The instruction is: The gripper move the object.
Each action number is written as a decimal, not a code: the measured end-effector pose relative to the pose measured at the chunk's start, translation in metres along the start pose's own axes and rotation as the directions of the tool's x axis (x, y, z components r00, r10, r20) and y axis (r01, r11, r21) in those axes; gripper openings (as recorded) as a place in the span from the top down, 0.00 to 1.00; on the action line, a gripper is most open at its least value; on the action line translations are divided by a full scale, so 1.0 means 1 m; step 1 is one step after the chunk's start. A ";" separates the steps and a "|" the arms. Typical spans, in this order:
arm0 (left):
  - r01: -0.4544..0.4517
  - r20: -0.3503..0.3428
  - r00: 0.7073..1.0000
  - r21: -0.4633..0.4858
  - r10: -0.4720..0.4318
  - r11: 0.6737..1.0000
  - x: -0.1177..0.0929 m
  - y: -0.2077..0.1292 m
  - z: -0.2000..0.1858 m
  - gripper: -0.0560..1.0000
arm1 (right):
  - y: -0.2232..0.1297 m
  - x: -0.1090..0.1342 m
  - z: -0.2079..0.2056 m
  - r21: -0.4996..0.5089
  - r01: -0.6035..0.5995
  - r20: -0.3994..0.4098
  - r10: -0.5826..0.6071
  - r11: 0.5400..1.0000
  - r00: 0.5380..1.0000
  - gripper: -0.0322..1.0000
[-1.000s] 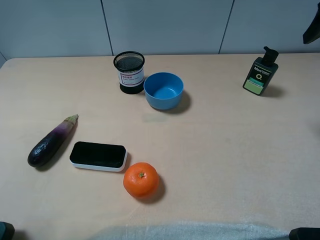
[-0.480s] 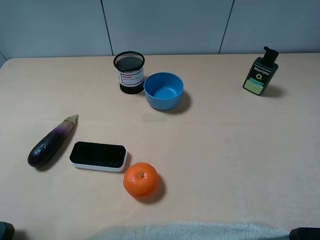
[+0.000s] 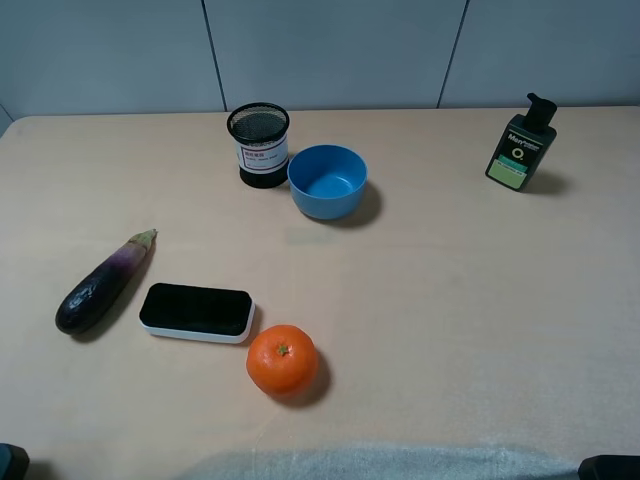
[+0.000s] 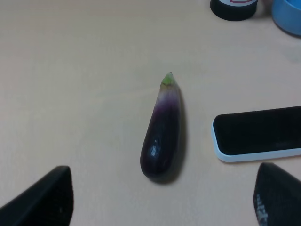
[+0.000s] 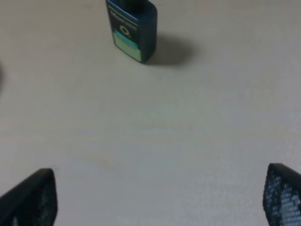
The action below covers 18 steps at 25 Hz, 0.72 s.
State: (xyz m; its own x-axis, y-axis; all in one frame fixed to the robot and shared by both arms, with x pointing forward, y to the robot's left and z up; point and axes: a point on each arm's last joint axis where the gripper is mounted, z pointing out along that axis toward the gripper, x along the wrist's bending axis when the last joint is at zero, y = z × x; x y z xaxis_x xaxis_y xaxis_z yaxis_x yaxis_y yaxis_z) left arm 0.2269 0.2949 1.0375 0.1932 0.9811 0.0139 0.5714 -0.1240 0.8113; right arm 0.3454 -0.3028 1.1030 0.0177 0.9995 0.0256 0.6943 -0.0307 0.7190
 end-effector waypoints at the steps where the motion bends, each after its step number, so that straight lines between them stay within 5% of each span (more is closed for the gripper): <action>1: 0.000 0.000 1.000 0.000 0.000 1.000 0.000 0.000 0.000 0.21 | -0.004 0.001 -0.005 -0.007 0.007 -0.006 -0.007 1.000 1.000 0.33; 18: 0.000 0.000 1.000 0.000 0.000 1.000 0.000 0.000 0.000 0.21 | -0.062 0.003 -0.033 -0.148 -0.077 0.017 0.081 0.986 0.997 0.33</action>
State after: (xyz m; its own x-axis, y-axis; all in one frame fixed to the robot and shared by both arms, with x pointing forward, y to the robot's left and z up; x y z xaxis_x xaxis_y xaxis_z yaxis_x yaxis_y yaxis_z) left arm 0.2269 0.2949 1.0375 0.1932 0.9811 0.0139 0.5714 -0.1240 0.8113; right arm 0.2785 -0.2981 1.0809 0.0859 0.9937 0.0715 0.5764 -0.1081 0.8100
